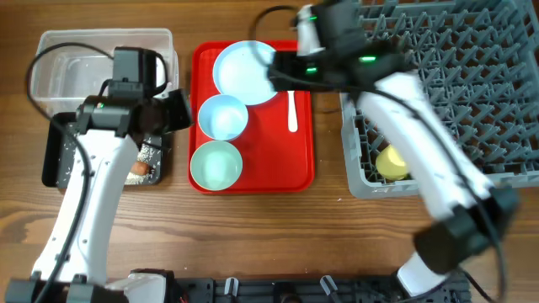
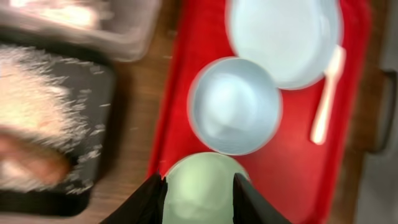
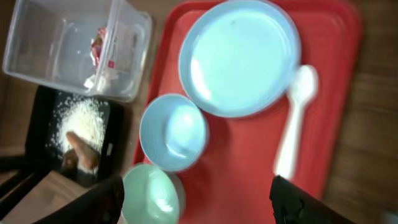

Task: Sort waste into correct bins and load items into the dishwasher rack
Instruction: 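Grasp the white bowl rim on the red tray with right gripper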

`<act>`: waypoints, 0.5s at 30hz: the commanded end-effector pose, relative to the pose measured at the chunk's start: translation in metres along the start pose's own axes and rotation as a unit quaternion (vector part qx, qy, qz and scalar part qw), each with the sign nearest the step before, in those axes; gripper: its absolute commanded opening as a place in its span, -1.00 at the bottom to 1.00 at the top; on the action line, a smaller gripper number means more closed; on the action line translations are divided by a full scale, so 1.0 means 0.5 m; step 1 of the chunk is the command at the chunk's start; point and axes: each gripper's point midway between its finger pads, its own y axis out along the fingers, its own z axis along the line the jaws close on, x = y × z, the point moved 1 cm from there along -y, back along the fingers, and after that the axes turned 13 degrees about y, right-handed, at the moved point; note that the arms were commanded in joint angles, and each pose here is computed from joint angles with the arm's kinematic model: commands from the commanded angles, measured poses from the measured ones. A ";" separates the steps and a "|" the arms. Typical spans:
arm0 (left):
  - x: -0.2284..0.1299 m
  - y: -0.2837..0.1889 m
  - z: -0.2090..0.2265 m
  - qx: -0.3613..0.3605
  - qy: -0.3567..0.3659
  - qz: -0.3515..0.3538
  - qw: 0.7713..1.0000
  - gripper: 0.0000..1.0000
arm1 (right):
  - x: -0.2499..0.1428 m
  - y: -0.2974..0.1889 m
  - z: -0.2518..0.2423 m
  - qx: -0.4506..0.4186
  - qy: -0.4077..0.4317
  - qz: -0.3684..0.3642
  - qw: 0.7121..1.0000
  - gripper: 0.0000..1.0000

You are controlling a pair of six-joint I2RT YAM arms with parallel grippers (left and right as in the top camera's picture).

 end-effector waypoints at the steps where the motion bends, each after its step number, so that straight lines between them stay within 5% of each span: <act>1: 0.019 -0.056 0.069 0.100 -0.047 -0.049 0.993 -0.15 | -0.033 0.124 -0.014 -0.035 0.048 0.024 0.998 0.51; 15: 0.014 -0.076 0.192 0.121 -0.099 -0.045 0.987 0.39 | -0.139 0.345 -0.088 -0.077 0.062 0.111 0.989 0.10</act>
